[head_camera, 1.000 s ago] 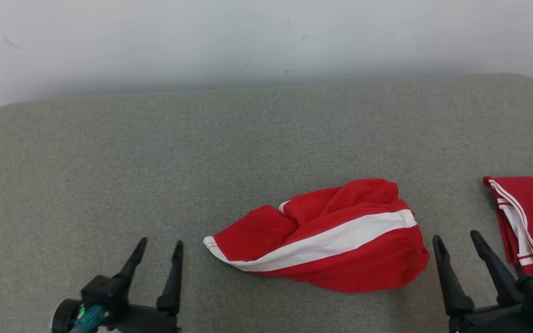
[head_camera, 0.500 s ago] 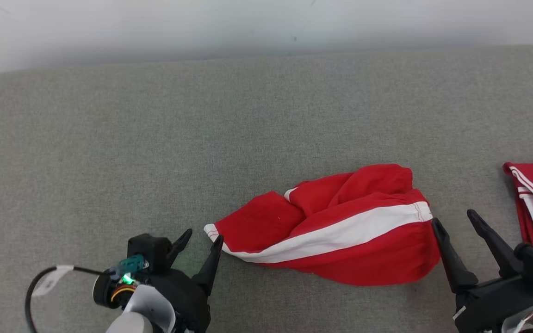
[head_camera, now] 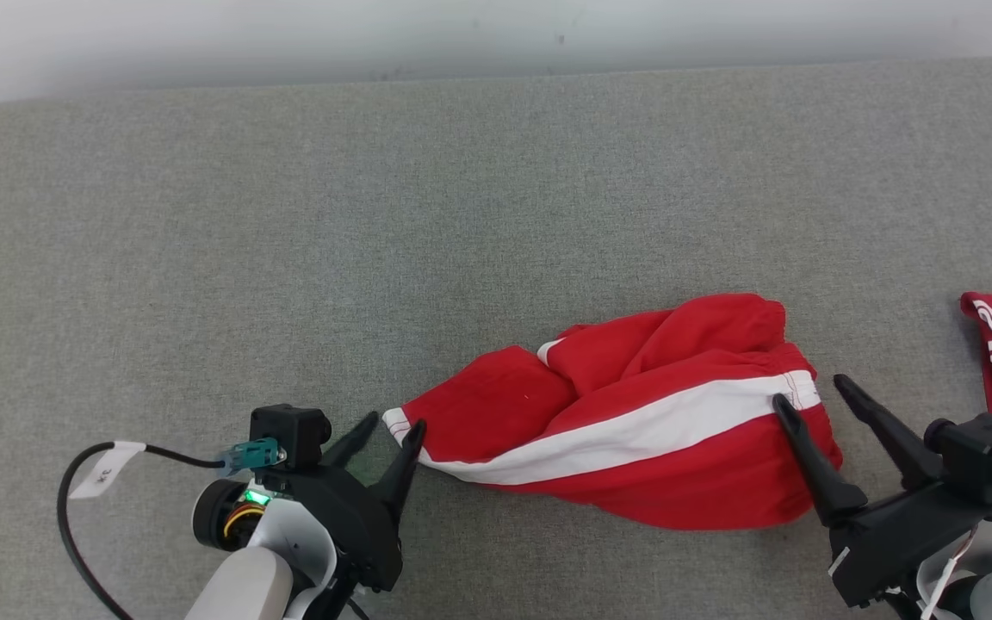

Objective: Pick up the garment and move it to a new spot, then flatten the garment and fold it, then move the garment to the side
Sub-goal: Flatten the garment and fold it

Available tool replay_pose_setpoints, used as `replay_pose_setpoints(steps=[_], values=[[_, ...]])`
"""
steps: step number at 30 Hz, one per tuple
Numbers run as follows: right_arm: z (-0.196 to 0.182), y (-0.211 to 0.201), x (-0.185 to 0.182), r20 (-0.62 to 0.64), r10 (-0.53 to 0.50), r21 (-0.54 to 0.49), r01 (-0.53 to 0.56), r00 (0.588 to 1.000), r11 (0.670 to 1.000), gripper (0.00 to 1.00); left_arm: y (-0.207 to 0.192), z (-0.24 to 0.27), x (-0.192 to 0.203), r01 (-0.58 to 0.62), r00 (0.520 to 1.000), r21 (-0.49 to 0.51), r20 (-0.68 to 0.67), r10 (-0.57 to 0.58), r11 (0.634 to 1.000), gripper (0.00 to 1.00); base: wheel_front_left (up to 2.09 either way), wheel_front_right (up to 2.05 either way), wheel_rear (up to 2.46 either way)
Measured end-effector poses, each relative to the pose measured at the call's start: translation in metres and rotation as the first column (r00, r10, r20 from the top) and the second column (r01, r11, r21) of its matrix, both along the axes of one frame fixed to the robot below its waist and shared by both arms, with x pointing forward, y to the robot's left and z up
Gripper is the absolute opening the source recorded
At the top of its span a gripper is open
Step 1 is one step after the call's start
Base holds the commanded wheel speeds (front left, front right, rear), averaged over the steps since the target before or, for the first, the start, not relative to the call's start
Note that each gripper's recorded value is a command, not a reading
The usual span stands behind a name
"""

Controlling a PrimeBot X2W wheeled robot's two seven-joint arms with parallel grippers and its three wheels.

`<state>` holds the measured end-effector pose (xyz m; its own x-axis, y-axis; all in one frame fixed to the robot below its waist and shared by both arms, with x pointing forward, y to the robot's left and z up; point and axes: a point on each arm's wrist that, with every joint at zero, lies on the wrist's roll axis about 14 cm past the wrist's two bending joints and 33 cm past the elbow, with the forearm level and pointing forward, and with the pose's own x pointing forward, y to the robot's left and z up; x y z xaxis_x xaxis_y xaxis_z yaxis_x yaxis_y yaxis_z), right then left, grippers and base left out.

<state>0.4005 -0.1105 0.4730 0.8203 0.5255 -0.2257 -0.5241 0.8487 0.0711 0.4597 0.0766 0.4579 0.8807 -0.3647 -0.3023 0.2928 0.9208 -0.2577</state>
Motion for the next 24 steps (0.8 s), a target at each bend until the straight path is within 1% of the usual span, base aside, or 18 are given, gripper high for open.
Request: replay_pose_setpoints(steps=[1, 2, 3, 4, 7, 10, 14, 16, 20, 23, 24], values=[[0.000, 0.001, 0.000, -0.006, 0.002, 0.008, -0.002, 1.000, 1.000, 0.58, -0.001, -0.001, 0.000, 0.004, 1.000, -0.008, -0.005, -0.004, 1.000, 0.45, 0.00, 0.00, 0.00], [-0.002, 0.002, 0.000, -0.014, 0.009, 0.009, -0.009, 1.000, 1.000, 0.29, -0.002, -0.001, -0.001, 0.007, 1.000, -0.010, -0.009, -0.007, 1.000, 0.00, 0.00, 0.00, 0.00], [-0.002, 0.002, 0.000, -0.017, 0.012, 0.009, -0.012, 1.000, 1.000, 0.09, -0.003, -0.001, -0.001, 0.009, 1.000, -0.020, -0.012, -0.009, 1.000, 0.00, 0.00, 0.00, 0.00], [-0.002, 0.002, 0.000, -0.018, 0.012, 0.012, -0.012, 1.000, 1.000, 0.00, -0.005, -0.001, -0.001, 0.015, 1.000, -0.025, -0.013, -0.015, 1.000, 0.00, 0.00, 0.00, 0.00], [0.003, 0.004, 0.001, 0.001, 0.016, 0.029, -0.016, 1.000, 0.999, 0.00, -0.006, 0.002, 0.000, 0.011, 1.000, -0.037, -0.002, -0.011, 0.999, 0.00, 0.00, 0.00, 0.00], [0.015, 0.003, 0.004, 0.045, 0.008, 0.050, -0.010, 0.999, 0.999, 0.00, -0.005, 0.013, 0.004, 0.001, 0.999, -0.057, 0.042, 0.001, 0.998, 0.00, 0.00, 0.00, 0.00], [0.043, 0.002, 0.010, 0.141, -0.011, 0.093, -0.002, 0.990, 0.996, 0.00, 0.002, 0.047, 0.013, -0.044, 0.985, -0.111, 0.164, 0.062, 0.993, 0.00, 0.00, 0.00, 0.00], [0.058, 0.002, 0.012, 0.184, -0.020, 0.113, 0.000, 0.983, 0.994, 0.00, 0.008, 0.069, 0.017, -0.071, 0.966, -0.142, 0.235, 0.104, 0.987, 0.00, 0.00, 0.00, 0.00], [0.088, 0.003, 0.014, 0.266, -0.039, 0.158, -0.004, 0.963, 0.987, 0.00, 0.021, 0.115, 0.020, -0.107, 0.911, -0.208, 0.370, 0.179, 0.972, 0.00, 0.00, 0.00, 0.00], [0.109, 0.004, 0.014, 0.318, -0.049, 0.183, -0.011, 0.947, 0.983, 0.00, 0.028, 0.150, 0.016, -0.114, 0.856, -0.239, 0.469, 0.217, 0.964, 0.00, 0.00, 0.00, 0.00], [0.115, 0.004, 0.014, 0.333, -0.051, 0.192, -0.015, 0.942, 0.981, 0.00, 0.031, 0.164, 0.014, -0.116, 0.830, -0.256, 0.505, 0.235, 0.960, 0.00, 0.00, 0.00, 0.00]])
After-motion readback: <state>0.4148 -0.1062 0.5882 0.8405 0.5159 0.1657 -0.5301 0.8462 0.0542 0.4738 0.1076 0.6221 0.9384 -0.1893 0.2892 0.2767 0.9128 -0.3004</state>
